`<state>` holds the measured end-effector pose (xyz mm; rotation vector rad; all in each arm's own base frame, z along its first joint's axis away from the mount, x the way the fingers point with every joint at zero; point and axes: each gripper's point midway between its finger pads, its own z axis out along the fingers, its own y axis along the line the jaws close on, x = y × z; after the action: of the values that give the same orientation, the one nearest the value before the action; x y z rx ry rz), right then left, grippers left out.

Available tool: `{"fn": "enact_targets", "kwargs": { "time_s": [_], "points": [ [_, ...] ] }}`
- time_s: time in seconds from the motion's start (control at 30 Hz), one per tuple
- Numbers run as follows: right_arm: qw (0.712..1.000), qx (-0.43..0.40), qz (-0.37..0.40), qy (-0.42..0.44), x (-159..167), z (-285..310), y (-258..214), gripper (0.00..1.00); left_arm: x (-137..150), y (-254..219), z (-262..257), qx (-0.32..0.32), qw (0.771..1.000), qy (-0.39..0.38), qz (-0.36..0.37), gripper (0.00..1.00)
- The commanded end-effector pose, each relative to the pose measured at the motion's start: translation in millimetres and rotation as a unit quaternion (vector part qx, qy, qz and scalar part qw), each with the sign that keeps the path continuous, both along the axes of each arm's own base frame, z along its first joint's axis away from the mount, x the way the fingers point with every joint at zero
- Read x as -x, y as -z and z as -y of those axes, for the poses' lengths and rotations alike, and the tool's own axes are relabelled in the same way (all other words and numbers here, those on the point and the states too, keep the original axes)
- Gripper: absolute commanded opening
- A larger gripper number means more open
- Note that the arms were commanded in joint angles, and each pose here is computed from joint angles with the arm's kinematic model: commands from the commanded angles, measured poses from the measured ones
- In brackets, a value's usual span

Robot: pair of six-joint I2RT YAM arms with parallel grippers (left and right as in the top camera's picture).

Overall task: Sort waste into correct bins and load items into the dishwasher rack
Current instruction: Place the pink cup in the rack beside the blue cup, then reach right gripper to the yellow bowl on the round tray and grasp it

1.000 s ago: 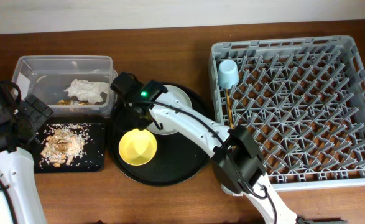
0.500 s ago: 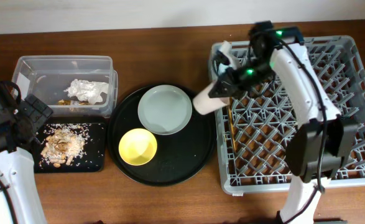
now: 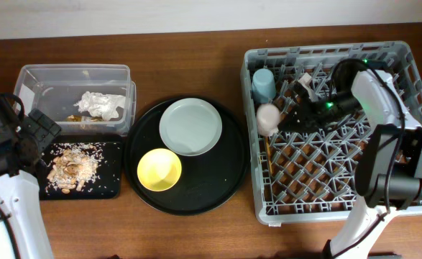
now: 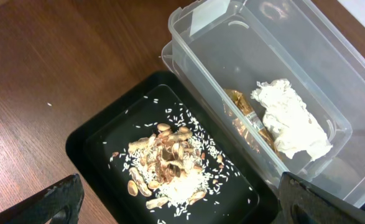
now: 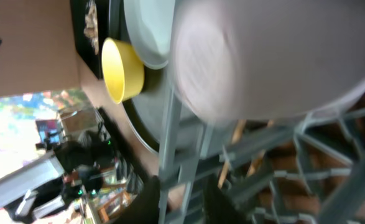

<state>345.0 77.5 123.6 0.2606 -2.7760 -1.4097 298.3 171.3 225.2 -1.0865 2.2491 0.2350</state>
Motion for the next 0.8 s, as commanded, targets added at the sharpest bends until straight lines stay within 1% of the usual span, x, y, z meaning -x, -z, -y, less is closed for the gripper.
{"fn": "enact_targets", "kwargs": {
  "time_s": [0.0, 0.13, 0.17, 0.2, 0.23, 0.27, 0.3, 0.33, 0.37, 0.4, 0.43, 0.47, 0.5, 0.57, 0.63, 0.67, 0.7, 0.77],
  "points": [
    [1.0, 0.002, -0.013, 0.028, 1.9, 21.6, -2.9, 0.33, 0.4, -0.3, -1.0, -0.001, 1.0, 0.001, -0.001, 0.99],
    [0.996, 0.024, 0.053, 0.064, -10.6, 34.3, -60.6, 0.33, 0.5, -0.3, -1.0, -0.001, 1.0, 0.0, -0.001, 0.99],
    [0.993, 0.044, 0.076, 0.076, -14.0, 35.4, -82.6, 0.33, 0.5, -0.3, -1.0, -0.001, 1.0, 0.0, -0.001, 0.99],
    [0.988, 0.084, 0.092, 0.089, -15.2, 36.9, -100.3, 0.33, 0.5, -0.3, -1.0, -0.001, 1.0, 0.001, -0.001, 0.99],
    [0.974, 0.163, 0.115, 0.105, -13.3, 37.1, -118.4, 0.33, 0.5, -0.3, -1.0, -0.001, 1.0, 0.0, -0.001, 0.99],
    [0.964, 0.204, 0.128, 0.113, -12.2, 36.2, -125.1, 0.33, 0.5, -0.3, -1.0, -0.001, 1.0, 0.0, -0.001, 0.99],
    [0.944, 0.263, 0.154, 0.129, -10.0, 30.5, -137.1, 0.33, 0.5, -0.3, -1.0, -0.001, 1.0, 0.001, -0.001, 0.99],
    [0.931, 0.289, 0.176, 0.135, -8.8, 16.6, -146.7, 0.33, 0.5, -0.3, -1.0, -0.001, 1.0, 0.0, -0.001, 0.99],
    [0.92, 0.307, 0.208, 0.127, -7.9, -12.4, -155.6, 0.33, 0.5, -0.3, -1.0, -0.001, 1.0, 0.0, -0.001, 0.99],
    [0.912, 0.322, 0.224, 0.121, -7.6, -33.7, -156.2, 0.33, 0.5, -0.3, -1.0, -0.001, 1.0, 0.001, -0.001, 0.99],
    [0.899, 0.342, 0.254, 0.106, -8.4, -70.3, -154.1, 0.34, 0.5, -0.3, -1.1, -0.001, 1.0, 0.0, -0.001, 0.99],
    [0.9, 0.323, 0.287, 0.052, -4.7, -124.9, -146.3, 0.59, 0.5, -0.3, -1.0, -0.001, 1.0, 0.0, -0.001, 0.99],
    [0.902, 0.313, 0.295, 0.031, -5.3, -148.7, -137.5, 0.98, 0.5, -0.3, -1.0, -0.001, 1.0, 0.0, -0.001, 0.99],
    [0.91, 0.298, 0.289, 0.003, -5.9, -175.4, -120.2, 0.98, 0.5, -0.3, -1.0, -0.001, 1.0, 0.001, -0.001, 0.99],
    [0.919, 0.291, 0.263, -0.026, -2.7, -194.1, -95.3, 0.99, 0.5, -0.3, -1.0, -0.001, 1.0, 0.0, -0.001, 0.99],
    [0.925, 0.285, 0.247, -0.042, 1.2, -203.2, -82.9, 0.88, 0.5, -0.3, -1.0, -0.001, 1.0, 0.0, -0.001, 0.99],
    [0.934, 0.272, 0.222, -0.07, 9.8, -220.1, -64.1, 0.67, 0.5, -0.3, -1.0, -0.001, 1.0, 0.0, -0.001, 0.99],
    [0.936, 0.271, 0.204, -0.094, 18.8, -233.6, -46.6, 0.5, 0.5, -0.3, -1.0, -0.001, 1.0, 0.0, -0.001, 0.99]
  ]
}}
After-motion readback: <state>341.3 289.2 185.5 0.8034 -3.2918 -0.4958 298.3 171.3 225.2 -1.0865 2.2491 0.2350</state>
